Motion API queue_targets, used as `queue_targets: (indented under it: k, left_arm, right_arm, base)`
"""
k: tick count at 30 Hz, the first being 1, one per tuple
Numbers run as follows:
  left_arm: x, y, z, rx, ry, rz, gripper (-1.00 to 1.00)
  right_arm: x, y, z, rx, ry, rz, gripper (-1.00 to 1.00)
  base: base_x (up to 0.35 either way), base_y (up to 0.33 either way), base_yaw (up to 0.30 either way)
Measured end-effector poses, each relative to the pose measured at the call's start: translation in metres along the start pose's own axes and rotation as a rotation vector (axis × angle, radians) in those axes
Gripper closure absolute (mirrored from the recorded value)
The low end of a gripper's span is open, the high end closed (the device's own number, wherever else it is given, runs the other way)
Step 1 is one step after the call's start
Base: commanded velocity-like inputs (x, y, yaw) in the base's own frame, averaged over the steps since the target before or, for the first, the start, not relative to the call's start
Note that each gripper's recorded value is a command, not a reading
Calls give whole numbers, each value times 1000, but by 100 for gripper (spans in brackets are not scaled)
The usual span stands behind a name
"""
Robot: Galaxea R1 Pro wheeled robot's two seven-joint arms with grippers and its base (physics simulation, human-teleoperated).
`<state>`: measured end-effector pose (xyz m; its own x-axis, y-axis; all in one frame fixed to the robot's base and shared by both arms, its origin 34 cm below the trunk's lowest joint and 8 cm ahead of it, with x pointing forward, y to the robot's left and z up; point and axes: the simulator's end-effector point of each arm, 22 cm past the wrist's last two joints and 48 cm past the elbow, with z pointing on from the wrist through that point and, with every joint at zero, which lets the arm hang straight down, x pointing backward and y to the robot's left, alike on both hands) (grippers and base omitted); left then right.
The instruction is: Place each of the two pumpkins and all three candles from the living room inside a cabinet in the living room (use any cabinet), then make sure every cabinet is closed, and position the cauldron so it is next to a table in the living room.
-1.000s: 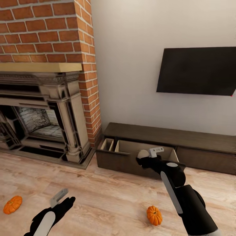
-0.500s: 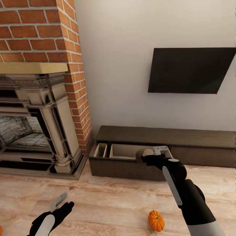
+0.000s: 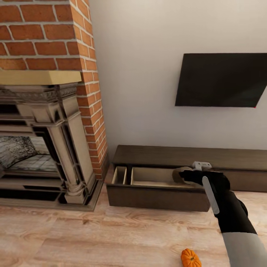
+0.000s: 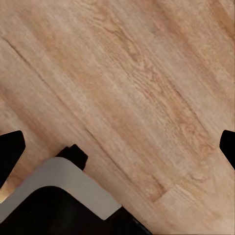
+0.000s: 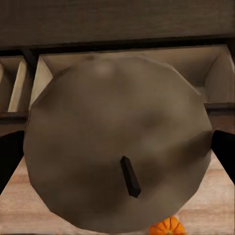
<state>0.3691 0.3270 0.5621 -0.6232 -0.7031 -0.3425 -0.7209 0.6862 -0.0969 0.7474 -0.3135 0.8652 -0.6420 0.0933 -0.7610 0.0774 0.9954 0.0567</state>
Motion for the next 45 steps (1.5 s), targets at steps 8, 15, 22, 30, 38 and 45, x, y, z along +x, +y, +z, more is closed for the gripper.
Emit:
queue_targets:
  k: [8,15,22,30,38,45]
  left_arm:
    - [27,37,-4,-23,-9,-25,-100]
    - [25,41,-4,-30,-32,-39,-100]
    - [27,44,-3,-37,-33,-41,-100]
    - [33,50,-1,-49,-21,-40,-100]
    - [42,71,-9,-70,-53,-66,-100]
    - [52,86,-18,-52,-88,-87,-100]
  right_arm:
    - [11,-21,31,-48,107,72,100]
    - [38,-25,42,-38,178,79,100]
    - [50,-26,47,-34,207,89,100]
    - [51,-30,48,-23,205,86,100]
    - [52,-31,48,-16,207,81,100]
    - [56,-33,49,-15,210,79,100]
  base:
    - [233,264,-93]
    - [252,238,-206]
    - [299,128,-106]
    - [317,24,-18]
    - [326,1,-1]
    - [327,0,0]
